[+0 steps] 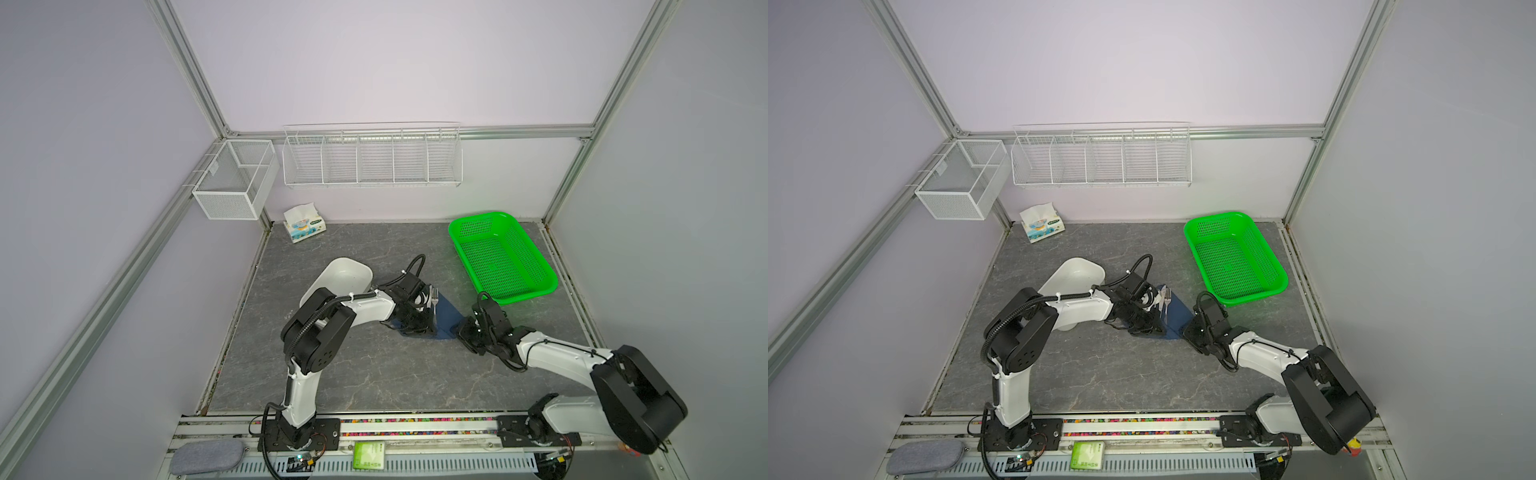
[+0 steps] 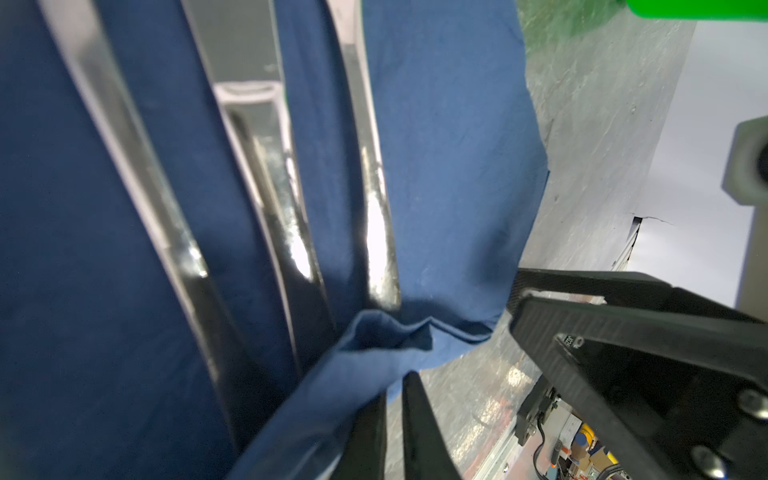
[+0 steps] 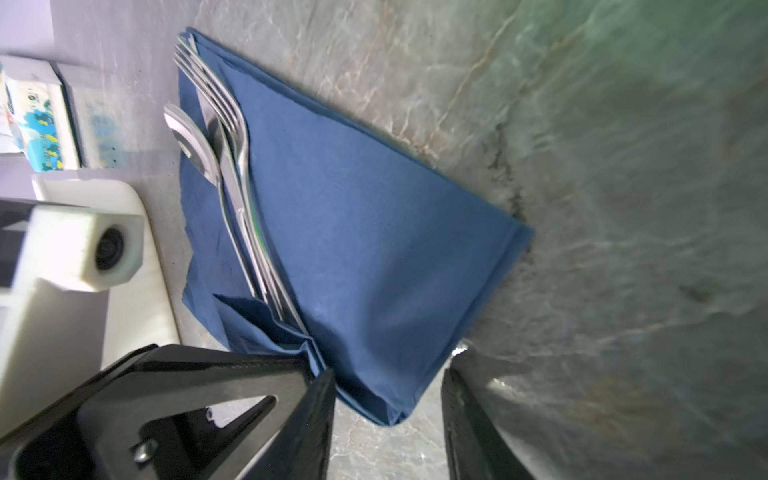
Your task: Place the utensils on the paper napkin and roll it up
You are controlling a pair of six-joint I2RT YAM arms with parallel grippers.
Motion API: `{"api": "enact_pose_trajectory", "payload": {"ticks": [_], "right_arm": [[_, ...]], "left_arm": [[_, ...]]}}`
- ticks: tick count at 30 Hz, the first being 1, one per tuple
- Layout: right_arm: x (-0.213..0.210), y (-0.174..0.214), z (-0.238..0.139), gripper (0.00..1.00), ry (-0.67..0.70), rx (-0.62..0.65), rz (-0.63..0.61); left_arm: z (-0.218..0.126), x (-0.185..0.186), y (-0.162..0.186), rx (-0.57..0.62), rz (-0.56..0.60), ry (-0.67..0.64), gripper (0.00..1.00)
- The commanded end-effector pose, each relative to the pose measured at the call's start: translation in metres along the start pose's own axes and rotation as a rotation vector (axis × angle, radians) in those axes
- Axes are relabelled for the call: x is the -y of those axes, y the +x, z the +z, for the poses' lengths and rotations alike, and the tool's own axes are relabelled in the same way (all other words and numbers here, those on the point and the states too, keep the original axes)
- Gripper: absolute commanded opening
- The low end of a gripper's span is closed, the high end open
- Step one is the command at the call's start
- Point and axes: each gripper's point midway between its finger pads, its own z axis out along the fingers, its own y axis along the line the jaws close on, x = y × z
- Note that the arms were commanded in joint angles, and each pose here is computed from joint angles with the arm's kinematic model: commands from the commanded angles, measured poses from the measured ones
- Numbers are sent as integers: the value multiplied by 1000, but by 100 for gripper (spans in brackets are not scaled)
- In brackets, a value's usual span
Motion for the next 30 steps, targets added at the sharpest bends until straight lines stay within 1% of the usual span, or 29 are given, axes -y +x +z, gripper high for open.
{"api": "enact_pose_trajectory", "payload": {"ticks": [1, 3, 8, 13, 16, 17, 20, 23, 26, 30], "right_arm": [[6, -4, -5, 51, 8, 26, 34], [8, -4, -2, 50, 10, 23, 41], [6, -5, 9, 50, -46, 33, 79], [6, -9, 5, 49, -44, 65, 86], [2, -10, 3, 49, -76, 81, 77], [-4, -11, 2, 49, -110, 84, 64], [-18, -10, 2, 50, -173, 73, 37], [-27, -9, 3, 50, -214, 68, 37], [-33, -9, -1, 50, -204, 83, 8], [-38, -10, -6, 51, -222, 106, -17]], "left_arm": [[4, 0, -2, -4, 16, -10, 12], [4, 3, -3, -6, 21, 4, 12], [6, 6, -4, -13, 26, 20, 13], [7, 5, -3, -17, 27, 19, 13], [7, 4, -3, -17, 25, 16, 13], [7, 4, -3, -14, 23, 14, 13], [6, 3, -3, -12, 24, 8, 13], [6, 2, -3, -10, 24, 6, 13], [6, 2, -3, -12, 23, 1, 13], [5, 3, -4, -6, 27, 4, 13]]}}
